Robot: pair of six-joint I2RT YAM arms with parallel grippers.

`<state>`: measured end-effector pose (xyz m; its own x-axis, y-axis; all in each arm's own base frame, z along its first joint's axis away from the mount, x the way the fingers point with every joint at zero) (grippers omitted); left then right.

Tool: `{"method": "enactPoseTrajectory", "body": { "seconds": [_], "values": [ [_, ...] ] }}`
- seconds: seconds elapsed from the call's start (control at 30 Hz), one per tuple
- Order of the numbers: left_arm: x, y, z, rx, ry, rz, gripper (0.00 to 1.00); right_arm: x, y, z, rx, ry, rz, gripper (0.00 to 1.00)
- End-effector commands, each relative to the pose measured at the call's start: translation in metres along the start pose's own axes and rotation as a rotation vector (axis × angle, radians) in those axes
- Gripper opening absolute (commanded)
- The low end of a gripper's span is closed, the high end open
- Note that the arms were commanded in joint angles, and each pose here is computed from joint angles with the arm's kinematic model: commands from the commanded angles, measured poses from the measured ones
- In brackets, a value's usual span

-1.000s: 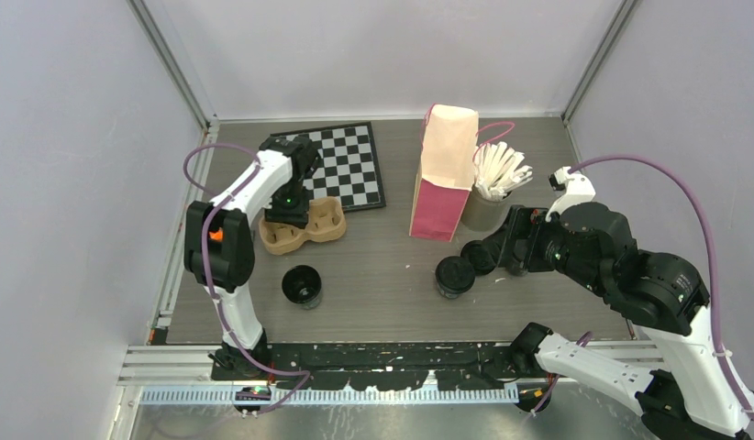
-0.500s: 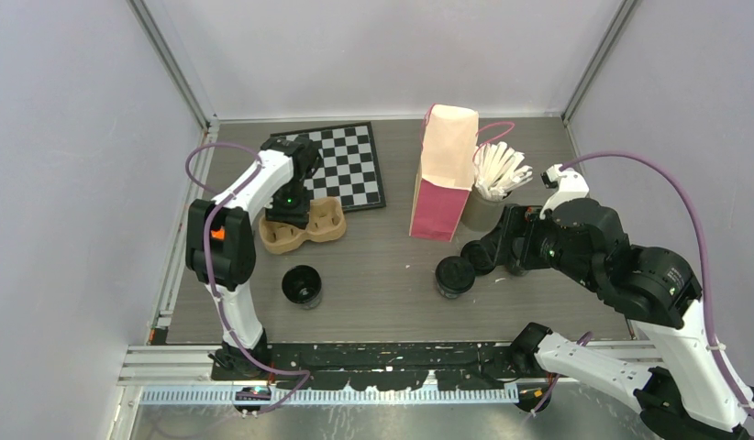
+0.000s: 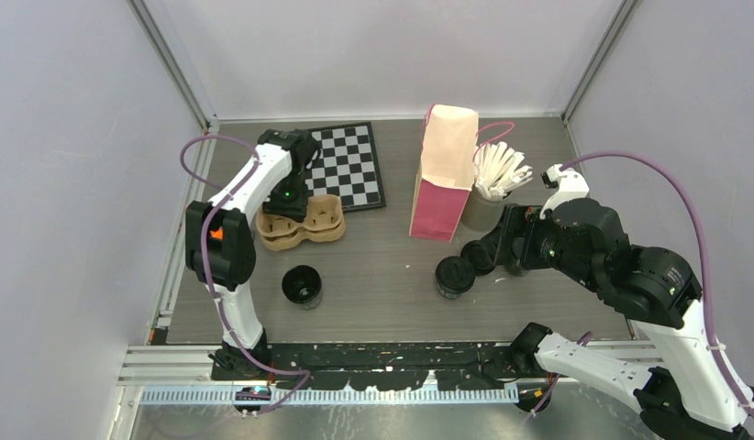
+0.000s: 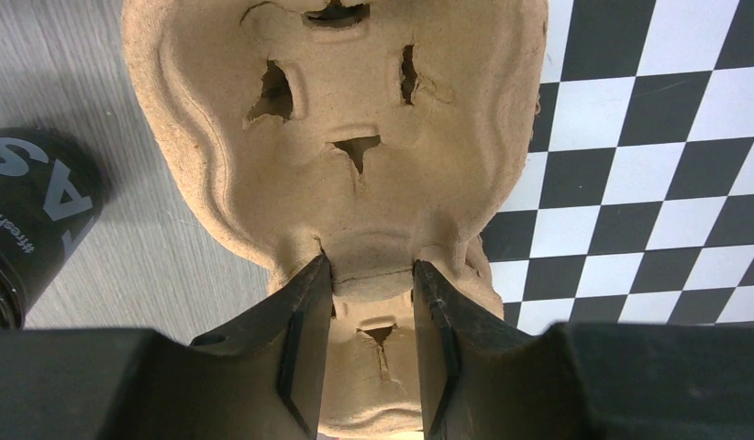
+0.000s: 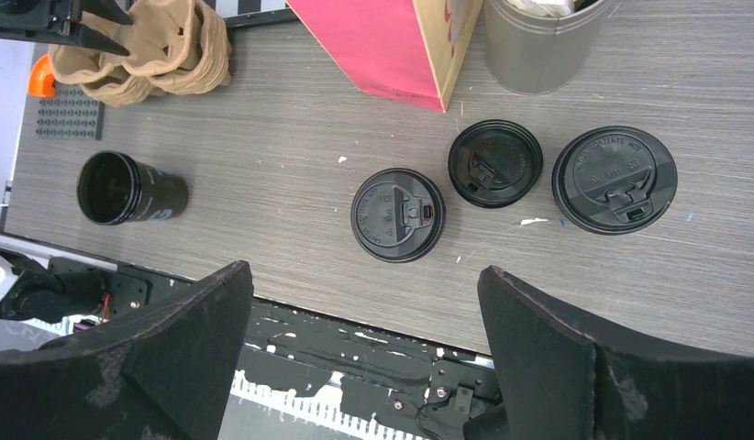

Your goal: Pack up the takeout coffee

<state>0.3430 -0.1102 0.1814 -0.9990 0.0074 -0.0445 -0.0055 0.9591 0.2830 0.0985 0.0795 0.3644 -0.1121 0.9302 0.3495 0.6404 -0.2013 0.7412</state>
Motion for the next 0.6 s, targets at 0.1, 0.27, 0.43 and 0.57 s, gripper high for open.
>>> {"method": "enactPoseTrajectory", "body": {
  "seconds": [0.1,0.27,0.43,0.57],
  "values": [
    [0.012,0.021,-0.031,-0.044,-0.033,0.047,0.34,0.004,0.006,-0.005,-0.027,0.029,0.019,0.96],
    [0.021,0.035,-0.057,-0.082,-0.084,0.183,0.32,0.006,0.006,-0.004,-0.025,0.036,0.026,0.96],
    [0.026,0.046,-0.081,-0.088,-0.211,0.287,0.35,-0.001,0.018,-0.007,-0.074,-0.030,-0.052,0.97],
    [0.029,0.050,-0.103,-0.068,-0.348,0.373,0.35,0.004,0.024,-0.008,-0.086,-0.015,-0.054,0.97]
  ]
}}
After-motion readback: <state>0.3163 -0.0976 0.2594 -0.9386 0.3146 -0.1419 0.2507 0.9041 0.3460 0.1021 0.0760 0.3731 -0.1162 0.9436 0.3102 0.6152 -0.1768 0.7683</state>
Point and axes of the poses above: each gripper's point midway between its finger pads, its own z axis out along the fingers, its own x axis along the line the jaws close on, y = z × x, the point moved 7 cm from there along -z, back along the fingers, and after that the axes turned 5 degrees about z, right-handed, at the moved point
